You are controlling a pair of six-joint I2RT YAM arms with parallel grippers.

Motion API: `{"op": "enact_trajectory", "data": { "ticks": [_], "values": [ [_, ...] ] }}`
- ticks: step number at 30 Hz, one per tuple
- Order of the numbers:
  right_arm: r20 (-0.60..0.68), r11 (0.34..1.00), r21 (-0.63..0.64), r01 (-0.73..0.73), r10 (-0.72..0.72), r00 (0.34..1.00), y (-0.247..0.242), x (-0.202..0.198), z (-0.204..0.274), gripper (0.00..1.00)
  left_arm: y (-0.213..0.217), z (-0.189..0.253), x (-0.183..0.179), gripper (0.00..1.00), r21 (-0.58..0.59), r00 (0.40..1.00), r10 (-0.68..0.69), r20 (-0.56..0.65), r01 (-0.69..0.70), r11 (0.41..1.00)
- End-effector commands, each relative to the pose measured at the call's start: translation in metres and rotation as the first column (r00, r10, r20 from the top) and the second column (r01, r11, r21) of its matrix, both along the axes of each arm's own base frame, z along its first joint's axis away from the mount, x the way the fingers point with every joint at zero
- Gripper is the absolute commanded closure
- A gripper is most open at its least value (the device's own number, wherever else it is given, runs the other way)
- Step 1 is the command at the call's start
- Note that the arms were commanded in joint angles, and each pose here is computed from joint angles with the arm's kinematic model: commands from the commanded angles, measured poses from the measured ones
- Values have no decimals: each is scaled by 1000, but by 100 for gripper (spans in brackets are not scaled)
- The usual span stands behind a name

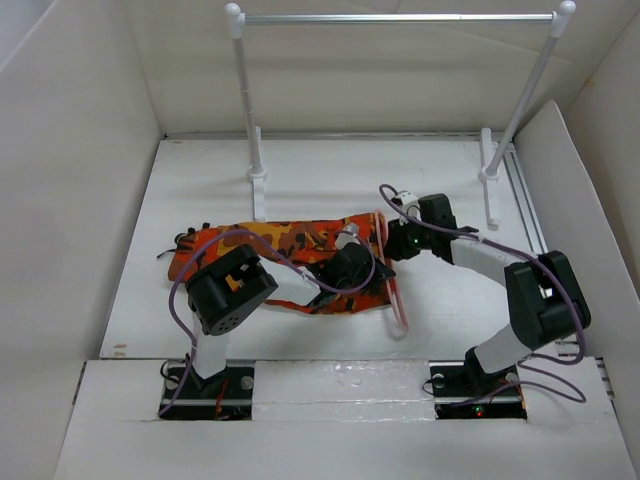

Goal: Place the trousers on the hanger

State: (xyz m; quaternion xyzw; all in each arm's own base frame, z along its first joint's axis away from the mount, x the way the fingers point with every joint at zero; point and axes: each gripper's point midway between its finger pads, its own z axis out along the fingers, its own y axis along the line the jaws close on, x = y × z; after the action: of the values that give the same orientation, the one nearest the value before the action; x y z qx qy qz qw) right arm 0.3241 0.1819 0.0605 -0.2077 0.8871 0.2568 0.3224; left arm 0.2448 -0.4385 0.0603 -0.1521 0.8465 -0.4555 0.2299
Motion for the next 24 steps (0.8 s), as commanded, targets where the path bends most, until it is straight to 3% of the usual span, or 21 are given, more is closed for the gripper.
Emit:
{"op": "enact_trajectory", "data": {
  "ticks": [1, 8, 14, 17, 19, 24],
  "values": [
    [135, 997, 71, -39, 29, 990, 19, 30, 30, 65, 2, 1, 6, 100, 10, 1000, 28, 12, -28, 1000],
    [91, 999, 39, -24, 21, 996, 21, 37, 11, 52, 3, -6, 9, 100, 43, 999, 29, 14, -30, 999],
    [14, 997, 62, -46, 45, 999, 37, 29, -12, 54, 7, -23, 13, 100, 102, 999, 32, -12, -31, 994],
    [-4, 994, 99, -39, 39, 999, 40, 23, -13, 68, -7, -12, 15, 100, 27, 1000, 11, 3, -11, 1000],
    [-11, 993, 108, -40, 41, 999, 42, 16, -14, 72, -4, -13, 15, 100, 36, 1000, 25, 1, -25, 999],
    [-28, 987, 147, -57, 62, 998, 40, 12, -14, 100, 12, -15, 14, 100, 86, 998, 57, -2, -57, 995]
  ]
}}
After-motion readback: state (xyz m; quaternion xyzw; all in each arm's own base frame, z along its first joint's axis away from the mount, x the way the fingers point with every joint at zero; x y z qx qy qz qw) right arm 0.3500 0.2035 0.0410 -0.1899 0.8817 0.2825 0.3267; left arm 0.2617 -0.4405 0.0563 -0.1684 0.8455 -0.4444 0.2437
